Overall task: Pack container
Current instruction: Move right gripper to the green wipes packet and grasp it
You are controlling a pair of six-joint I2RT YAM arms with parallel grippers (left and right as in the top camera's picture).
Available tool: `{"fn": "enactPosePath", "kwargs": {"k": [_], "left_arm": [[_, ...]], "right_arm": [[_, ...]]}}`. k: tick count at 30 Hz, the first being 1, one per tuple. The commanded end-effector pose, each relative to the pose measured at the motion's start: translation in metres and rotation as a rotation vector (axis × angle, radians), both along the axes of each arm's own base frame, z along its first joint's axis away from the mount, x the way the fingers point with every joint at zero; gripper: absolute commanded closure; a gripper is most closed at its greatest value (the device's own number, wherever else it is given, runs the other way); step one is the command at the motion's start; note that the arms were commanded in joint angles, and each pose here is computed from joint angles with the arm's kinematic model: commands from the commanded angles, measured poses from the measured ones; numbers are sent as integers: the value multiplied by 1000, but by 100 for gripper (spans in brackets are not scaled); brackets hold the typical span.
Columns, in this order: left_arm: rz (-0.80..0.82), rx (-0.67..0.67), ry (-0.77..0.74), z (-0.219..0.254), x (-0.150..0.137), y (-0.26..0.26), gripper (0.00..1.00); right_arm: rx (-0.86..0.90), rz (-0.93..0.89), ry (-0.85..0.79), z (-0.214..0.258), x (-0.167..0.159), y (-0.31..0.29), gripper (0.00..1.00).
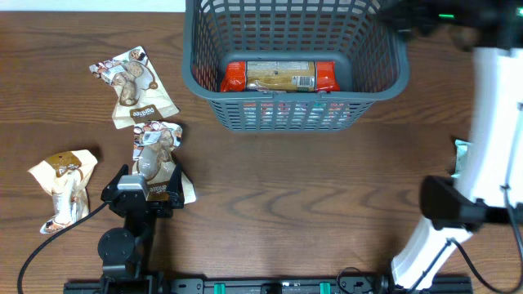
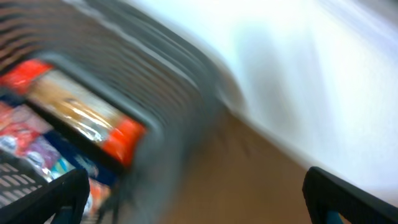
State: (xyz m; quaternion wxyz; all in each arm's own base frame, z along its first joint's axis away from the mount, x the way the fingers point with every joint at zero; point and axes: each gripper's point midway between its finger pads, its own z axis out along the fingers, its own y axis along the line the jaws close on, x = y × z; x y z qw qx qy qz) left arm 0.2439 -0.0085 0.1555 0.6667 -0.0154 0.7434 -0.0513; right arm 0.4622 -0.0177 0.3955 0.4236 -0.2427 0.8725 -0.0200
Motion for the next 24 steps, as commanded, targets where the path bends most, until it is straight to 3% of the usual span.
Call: {"fn": "enactPosePath", "kwargs": {"k": [1,7,11,17,24], "left_arm": [[-26,-4,35,-15,0,-5,1],[-26,-4,35,-15,0,-5,1],[-26,-4,35,-15,0,-5,1],[-26,-4,35,-15,0,-5,1],[-26,-4,35,-15,0,-5,1]], "right_arm": [[198,-348,108,-12,-27,-74,1],[269,-593,283,-41,-89,-145,1],[303,-743,285,-38,-113,-169,1],[275,-858,396,-58,-162,-166,1],[311,-999,609,-131,-197,-171,1]]}}
